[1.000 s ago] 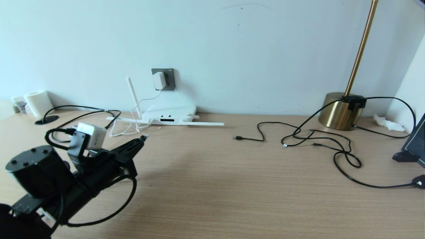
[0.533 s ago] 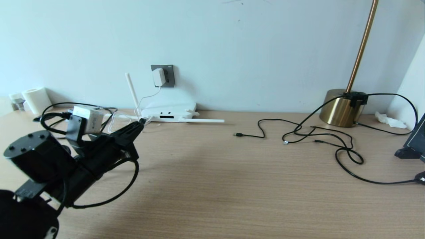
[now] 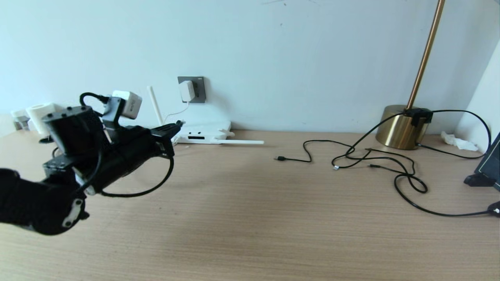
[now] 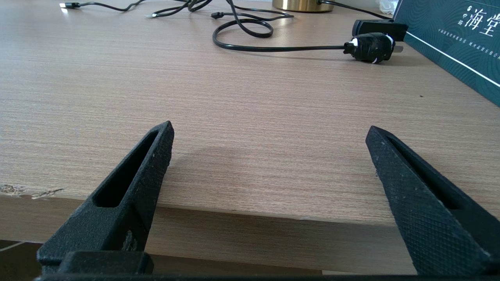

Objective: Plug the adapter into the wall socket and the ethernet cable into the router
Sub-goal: Align cable and router interface

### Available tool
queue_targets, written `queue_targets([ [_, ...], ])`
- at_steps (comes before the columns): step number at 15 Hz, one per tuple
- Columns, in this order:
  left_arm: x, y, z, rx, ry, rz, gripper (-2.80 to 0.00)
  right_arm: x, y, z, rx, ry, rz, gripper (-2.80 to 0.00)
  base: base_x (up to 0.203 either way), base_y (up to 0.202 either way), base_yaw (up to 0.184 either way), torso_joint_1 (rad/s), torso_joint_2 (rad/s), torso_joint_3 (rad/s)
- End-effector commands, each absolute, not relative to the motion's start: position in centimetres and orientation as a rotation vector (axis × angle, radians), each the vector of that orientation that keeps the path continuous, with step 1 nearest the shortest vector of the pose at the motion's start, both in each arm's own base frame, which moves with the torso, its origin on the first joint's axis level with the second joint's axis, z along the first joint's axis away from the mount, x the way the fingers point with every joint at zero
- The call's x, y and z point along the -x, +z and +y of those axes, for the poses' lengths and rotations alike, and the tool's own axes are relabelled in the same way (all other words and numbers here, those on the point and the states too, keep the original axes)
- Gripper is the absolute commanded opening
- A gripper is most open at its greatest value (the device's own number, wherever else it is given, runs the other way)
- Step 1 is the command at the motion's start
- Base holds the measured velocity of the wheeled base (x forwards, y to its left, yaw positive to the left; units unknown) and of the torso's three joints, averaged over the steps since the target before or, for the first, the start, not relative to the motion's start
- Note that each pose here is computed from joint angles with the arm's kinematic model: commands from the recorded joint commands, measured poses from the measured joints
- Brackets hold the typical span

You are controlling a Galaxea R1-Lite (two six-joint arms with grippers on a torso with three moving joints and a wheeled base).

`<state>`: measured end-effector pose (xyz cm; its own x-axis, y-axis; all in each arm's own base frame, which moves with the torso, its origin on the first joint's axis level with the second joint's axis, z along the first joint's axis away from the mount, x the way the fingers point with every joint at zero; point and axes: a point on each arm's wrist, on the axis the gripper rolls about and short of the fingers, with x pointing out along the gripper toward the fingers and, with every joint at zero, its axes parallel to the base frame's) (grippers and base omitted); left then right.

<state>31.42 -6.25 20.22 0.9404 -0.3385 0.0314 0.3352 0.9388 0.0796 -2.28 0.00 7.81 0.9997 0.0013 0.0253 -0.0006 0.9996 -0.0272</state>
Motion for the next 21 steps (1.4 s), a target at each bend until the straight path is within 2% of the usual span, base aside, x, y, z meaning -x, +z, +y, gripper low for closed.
queue_targets([
  [1, -34.0, 19.8, -6.4, -0.071, -0.34, 0.017, -2.8, 2.2, 7.5, 0.0, 0.029, 0.003, -0.012, 0.0, 0.0, 0.0, 0.0, 0.0, 0.0, 0.0],
  [6, -38.7, 16.3, -6.4, -0.041, -0.298, 0.11, -2.8, 2.2, 7.5, 0.0, 0.035, 0.003, -0.012, 0.0, 0.0, 0.0, 0.0, 0.0, 0.0, 0.0],
  [21, -41.1, 13.9, -6.6, -0.042, -0.277, 0.135, -2.8, 2.2, 7.5, 0.0, 0.037, 0.004, -0.012, 0.0, 0.0, 0.0, 0.0, 0.0, 0.0, 0.0],
])
